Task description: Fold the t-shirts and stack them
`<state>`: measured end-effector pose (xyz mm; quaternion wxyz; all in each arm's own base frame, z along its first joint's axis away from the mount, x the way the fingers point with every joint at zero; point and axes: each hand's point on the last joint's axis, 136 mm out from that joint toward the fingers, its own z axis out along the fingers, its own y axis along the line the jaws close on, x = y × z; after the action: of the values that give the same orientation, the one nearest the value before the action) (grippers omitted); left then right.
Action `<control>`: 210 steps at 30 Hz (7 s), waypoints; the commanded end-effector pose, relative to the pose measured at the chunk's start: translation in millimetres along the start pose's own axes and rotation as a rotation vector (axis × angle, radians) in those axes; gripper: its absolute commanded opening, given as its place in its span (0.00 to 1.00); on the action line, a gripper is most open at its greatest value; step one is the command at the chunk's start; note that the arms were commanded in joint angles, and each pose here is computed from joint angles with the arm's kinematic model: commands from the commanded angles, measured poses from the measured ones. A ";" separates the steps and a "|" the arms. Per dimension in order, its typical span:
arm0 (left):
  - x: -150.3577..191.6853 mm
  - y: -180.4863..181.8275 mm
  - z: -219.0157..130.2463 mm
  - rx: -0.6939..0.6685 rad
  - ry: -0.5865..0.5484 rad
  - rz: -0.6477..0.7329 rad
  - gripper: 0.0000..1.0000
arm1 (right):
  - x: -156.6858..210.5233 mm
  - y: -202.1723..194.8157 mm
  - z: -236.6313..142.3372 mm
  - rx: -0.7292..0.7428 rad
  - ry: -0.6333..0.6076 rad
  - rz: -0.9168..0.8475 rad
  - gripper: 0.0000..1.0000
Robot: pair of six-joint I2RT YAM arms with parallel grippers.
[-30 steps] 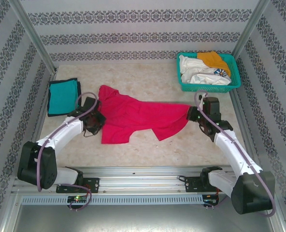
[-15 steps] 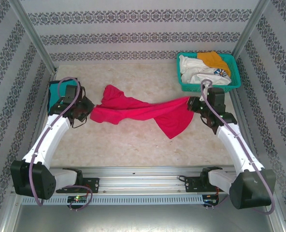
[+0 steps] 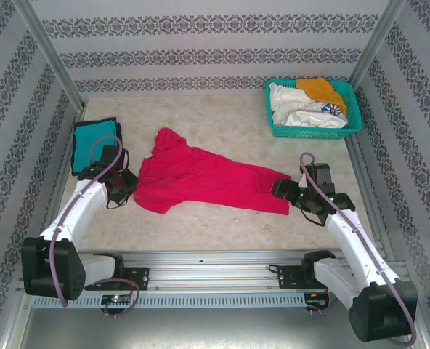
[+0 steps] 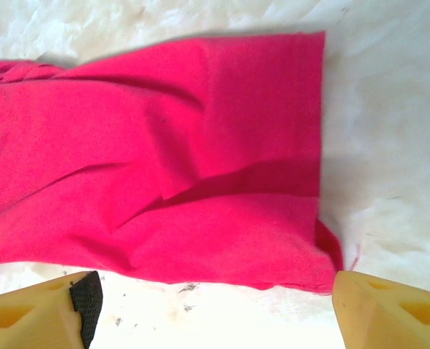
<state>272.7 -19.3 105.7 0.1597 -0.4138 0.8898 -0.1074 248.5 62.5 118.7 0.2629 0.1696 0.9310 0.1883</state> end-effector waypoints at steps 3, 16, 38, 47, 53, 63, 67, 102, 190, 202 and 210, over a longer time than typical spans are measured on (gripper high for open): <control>-4.9 -1.6 0.3 -0.002 0.001 0.007 0.00 | -2.0 -2.6 13.3 0.052 0.036 -0.013 0.82; -4.3 9.5 7.2 -0.027 -0.017 0.018 0.00 | -34.8 -0.8 92.5 0.086 0.099 0.030 0.63; 1.8 15.0 13.3 0.006 -0.029 0.029 0.00 | 55.8 -41.2 40.3 0.101 0.101 0.516 0.46; 7.5 19.5 20.7 0.008 -0.015 0.009 0.00 | 47.1 -43.1 57.7 0.140 0.129 0.475 0.39; 10.8 23.3 26.7 -0.005 0.000 0.009 0.00 | 40.2 -50.7 63.2 0.183 0.119 0.457 0.38; 12.8 23.8 32.0 -0.003 0.012 0.001 0.00 | 35.5 -58.9 71.5 0.227 0.126 0.457 0.38; 14.8 24.8 32.5 -0.007 0.020 0.001 0.00 | 39.9 -62.8 73.1 0.247 0.147 0.460 0.20; -10.9 -30.8 -2.5 0.235 -0.082 0.045 0.00 | -37.4 -0.1 8.3 -0.018 -0.171 0.188 0.00; -173.7 -142.8 -387.8 0.605 -0.949 0.149 0.00 | -248.3 166.1 -298.3 -0.337 -0.898 -0.285 0.00; -233.7 -207.9 -361.8 0.637 -0.918 0.143 0.00 | -336.0 200.2 -240.1 -0.424 -0.832 -0.249 0.00; -235.8 -222.3 -421.5 0.731 -0.997 0.156 0.00 | -356.7 231.9 -290.8 -0.499 -0.913 -0.289 0.00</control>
<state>450.9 36.7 583.7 0.6684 -0.2640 0.6675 -0.1949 451.0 41.3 558.6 0.6596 0.0482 0.7003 0.2687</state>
